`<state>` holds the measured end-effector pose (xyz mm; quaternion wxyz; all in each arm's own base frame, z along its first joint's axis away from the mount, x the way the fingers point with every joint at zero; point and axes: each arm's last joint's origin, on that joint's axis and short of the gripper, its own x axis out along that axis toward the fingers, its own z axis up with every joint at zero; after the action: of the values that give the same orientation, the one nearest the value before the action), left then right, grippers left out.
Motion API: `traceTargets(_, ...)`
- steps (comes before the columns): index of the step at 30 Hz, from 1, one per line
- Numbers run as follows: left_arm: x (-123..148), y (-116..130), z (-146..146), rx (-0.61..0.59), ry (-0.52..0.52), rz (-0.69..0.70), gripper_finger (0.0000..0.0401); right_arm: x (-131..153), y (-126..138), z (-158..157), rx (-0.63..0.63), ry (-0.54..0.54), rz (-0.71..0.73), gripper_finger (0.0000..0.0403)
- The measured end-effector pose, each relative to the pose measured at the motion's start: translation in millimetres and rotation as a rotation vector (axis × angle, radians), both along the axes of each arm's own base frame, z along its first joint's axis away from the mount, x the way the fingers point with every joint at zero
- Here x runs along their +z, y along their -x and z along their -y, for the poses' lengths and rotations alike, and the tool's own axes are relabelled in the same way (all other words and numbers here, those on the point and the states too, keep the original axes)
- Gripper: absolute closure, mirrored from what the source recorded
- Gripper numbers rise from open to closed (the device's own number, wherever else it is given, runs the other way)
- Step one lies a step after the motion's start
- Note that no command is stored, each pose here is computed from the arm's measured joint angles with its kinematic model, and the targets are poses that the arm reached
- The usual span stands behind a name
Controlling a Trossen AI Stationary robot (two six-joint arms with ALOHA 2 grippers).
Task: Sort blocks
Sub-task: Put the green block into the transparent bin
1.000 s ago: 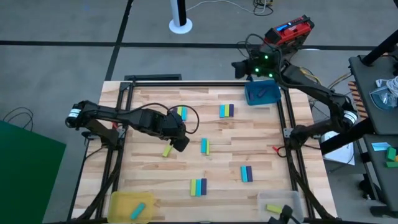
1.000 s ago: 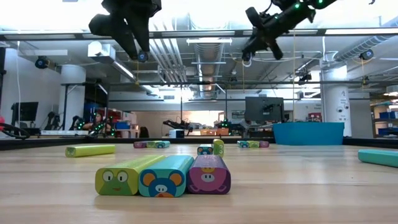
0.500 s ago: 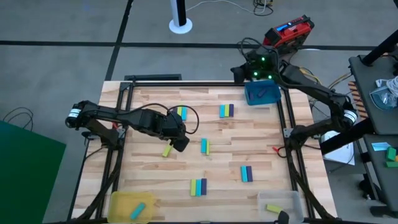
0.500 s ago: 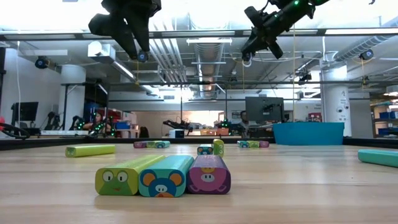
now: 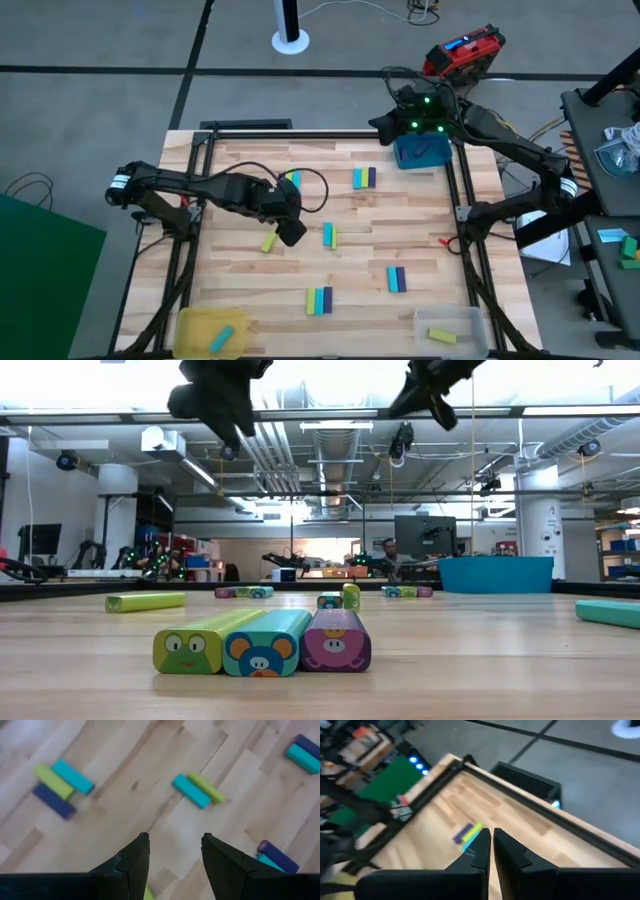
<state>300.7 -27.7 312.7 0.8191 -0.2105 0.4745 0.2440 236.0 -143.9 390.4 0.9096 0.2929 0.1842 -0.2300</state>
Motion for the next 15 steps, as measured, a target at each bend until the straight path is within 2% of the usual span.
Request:
traceTargets(3, 1.1, -3.4, -11.3, -0.043, -0.028, 0.01, 0.0243, 1.1, -8.5, -17.5, 0.038, -0.062, 0.012, 0.039)
traceTargets(6, 0.4, -2.9, -29.6, -0.077, -0.024, -0.021, 0.0243, -4.4, -11.9, -34.2, 0.06, -0.159, -0.044, 0.039)
traceTargets(10, -0.7, -0.1, -52.3, -0.133, -0.035, -0.064, 0.0243, -14.9, -11.0, -52.3, 0.054, -0.294, -0.153, 0.039)
traceTargets(15, -9.5, 4.2, -69.0, -0.103, -0.036, -0.106, 0.0243, -29.9, 1.5, -67.5, 0.005, -0.446, -0.358, 0.039)
